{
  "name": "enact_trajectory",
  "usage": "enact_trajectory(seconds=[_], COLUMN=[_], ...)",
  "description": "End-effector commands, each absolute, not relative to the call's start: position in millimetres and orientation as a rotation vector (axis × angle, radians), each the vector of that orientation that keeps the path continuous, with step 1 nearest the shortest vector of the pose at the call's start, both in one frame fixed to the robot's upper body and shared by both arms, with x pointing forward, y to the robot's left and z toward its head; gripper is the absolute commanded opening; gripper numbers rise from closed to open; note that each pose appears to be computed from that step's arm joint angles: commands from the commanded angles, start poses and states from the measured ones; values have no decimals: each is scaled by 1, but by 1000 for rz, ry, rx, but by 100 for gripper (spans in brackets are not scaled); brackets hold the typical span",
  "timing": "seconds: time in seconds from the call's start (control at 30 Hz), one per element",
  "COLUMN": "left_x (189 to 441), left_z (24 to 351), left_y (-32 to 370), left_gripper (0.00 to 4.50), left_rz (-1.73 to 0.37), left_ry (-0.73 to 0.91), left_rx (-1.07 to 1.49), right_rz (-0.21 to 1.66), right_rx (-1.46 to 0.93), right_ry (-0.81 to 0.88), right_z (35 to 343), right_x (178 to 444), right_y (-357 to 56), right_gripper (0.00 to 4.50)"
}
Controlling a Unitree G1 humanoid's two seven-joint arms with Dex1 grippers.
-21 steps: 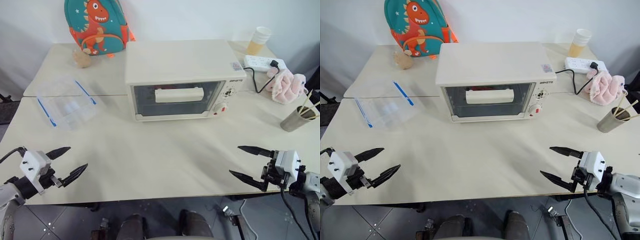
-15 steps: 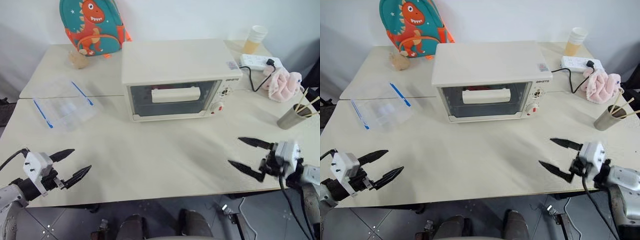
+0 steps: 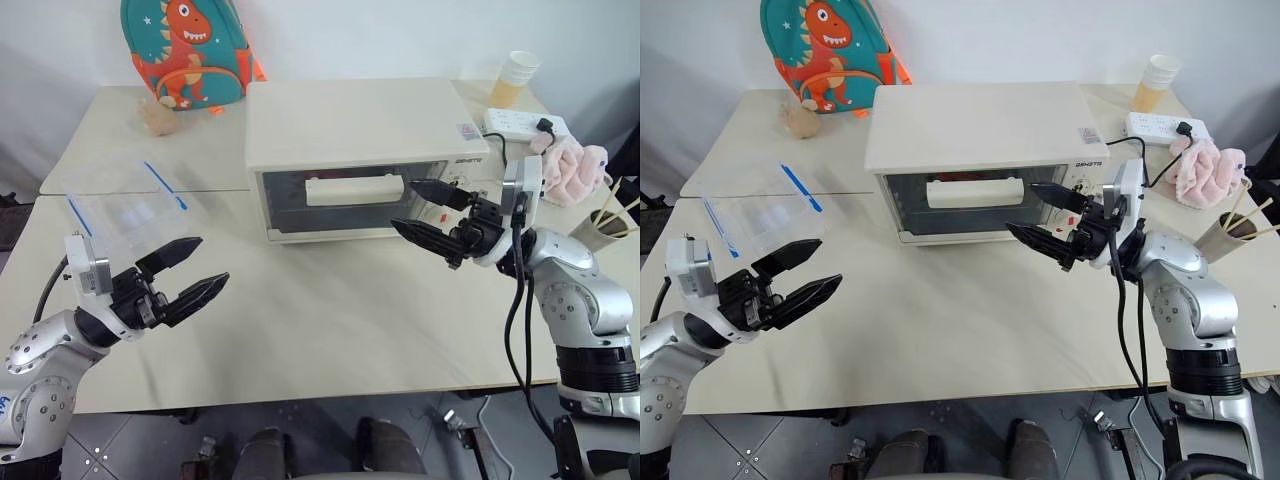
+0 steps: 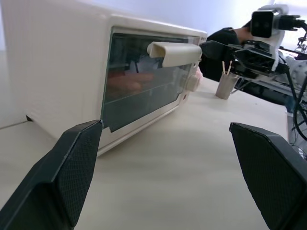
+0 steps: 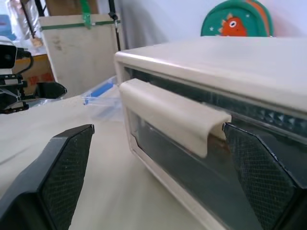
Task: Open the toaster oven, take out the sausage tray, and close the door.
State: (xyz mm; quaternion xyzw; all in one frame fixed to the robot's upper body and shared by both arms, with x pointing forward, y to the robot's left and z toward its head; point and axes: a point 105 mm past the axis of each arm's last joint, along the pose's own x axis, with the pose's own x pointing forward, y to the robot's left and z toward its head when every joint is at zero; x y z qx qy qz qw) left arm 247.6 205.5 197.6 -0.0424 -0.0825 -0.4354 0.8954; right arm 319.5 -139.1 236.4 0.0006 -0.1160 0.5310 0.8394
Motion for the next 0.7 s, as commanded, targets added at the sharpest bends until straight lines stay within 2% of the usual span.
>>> enact_trajectory(seconds=[0.03,0.27,0.43,0.7], left_x=[246,247,247,249], left_z=[202,194,193,198], left_y=[203,209,213,223], left_gripper=[450,450,450,450], left_rz=[-902,-869,-857,-865], left_ry=[-195,-191,-197,-184], left_rx=[-67,-61,-75,-75], right_rz=[1154,1218,1314,1490], right_rx=[-19,-30,-66,-329], right_ry=[-258,-241,-285,-190], right_z=[239,239,242,193], right_x=[320,318,302,259], right_y=[-133,-123,-114,-114], right_gripper=[448,448,448,448])
